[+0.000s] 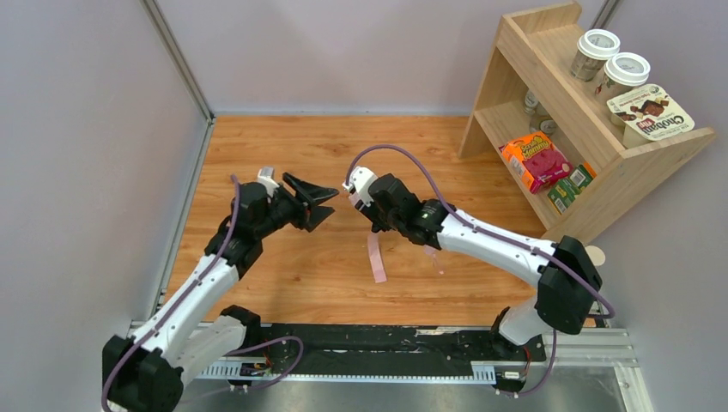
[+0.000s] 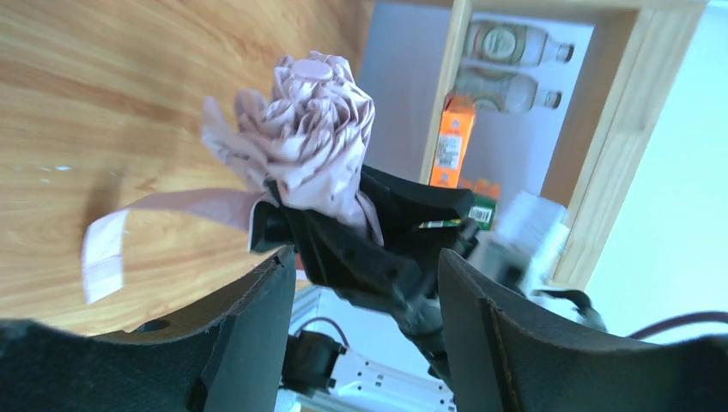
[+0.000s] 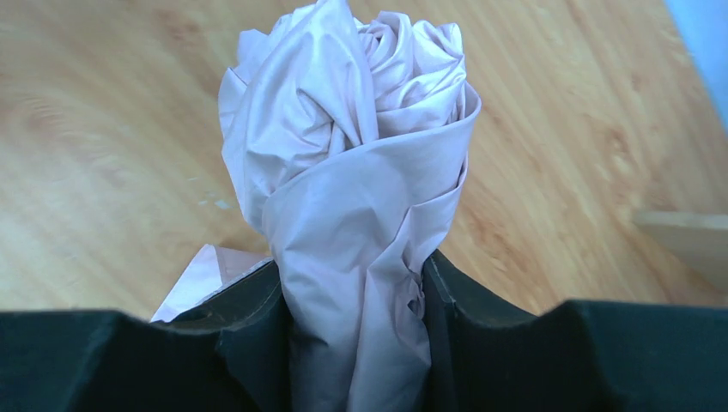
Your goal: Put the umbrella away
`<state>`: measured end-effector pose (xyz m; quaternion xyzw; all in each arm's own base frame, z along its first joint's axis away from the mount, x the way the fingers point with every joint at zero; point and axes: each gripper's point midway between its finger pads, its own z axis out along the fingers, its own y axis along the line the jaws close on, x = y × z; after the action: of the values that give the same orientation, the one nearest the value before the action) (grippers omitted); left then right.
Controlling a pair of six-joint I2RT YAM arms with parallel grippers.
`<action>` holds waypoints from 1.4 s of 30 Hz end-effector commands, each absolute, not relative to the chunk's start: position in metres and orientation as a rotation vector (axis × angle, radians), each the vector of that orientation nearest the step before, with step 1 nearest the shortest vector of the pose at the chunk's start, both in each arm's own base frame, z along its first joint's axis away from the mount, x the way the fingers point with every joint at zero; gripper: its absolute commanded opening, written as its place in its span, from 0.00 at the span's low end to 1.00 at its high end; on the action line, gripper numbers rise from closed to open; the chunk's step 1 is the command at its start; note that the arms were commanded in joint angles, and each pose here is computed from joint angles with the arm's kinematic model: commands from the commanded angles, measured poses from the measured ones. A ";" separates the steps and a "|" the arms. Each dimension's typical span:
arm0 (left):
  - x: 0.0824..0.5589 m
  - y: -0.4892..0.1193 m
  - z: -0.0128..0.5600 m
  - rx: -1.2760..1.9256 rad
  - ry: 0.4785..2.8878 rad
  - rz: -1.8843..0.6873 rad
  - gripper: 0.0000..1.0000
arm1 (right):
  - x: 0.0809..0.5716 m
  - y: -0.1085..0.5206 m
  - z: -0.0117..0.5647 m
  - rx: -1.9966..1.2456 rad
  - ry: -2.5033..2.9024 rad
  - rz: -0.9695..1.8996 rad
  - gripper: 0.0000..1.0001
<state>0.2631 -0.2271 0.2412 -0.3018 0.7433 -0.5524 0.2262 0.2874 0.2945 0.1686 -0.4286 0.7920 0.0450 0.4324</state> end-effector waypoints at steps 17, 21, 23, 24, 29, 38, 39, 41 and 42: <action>0.204 -0.145 0.120 -1.180 2.198 -1.109 0.63 | 0.249 0.348 0.026 -1.369 2.097 0.110 0.00; 0.197 -0.145 0.100 -1.281 2.259 -1.069 0.63 | 0.205 0.348 -0.010 -1.501 2.313 0.386 0.00; 0.199 -0.151 0.094 -1.293 2.288 -1.095 0.63 | 0.191 0.343 -0.026 -1.499 2.424 0.498 0.00; 0.203 -0.153 0.091 -1.289 2.299 -1.102 0.63 | 0.187 0.341 -0.031 -1.489 2.465 0.538 0.00; 0.218 -0.164 0.085 -1.245 2.316 -1.150 0.73 | 0.175 0.339 -0.049 -1.405 2.580 0.717 0.00; 0.246 -0.167 0.083 -1.320 2.207 -1.204 0.76 | 0.178 0.342 -0.053 -1.331 2.602 0.864 0.00; 0.250 -0.167 0.082 -1.319 2.209 -1.188 0.76 | 0.178 0.344 -0.052 -1.331 2.600 0.879 0.00; 0.257 -0.167 0.083 -1.310 2.209 -1.166 0.76 | 0.180 0.345 -0.052 -1.327 2.600 0.882 0.00; 0.261 -0.168 0.087 -1.279 2.193 -1.180 0.76 | 0.181 0.346 -0.051 -1.327 2.597 0.886 0.00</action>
<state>0.2305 -0.1636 0.0603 -0.4646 0.7889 -0.3824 0.1248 0.2443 0.4032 0.0282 -0.4602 0.7891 0.3366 0.2285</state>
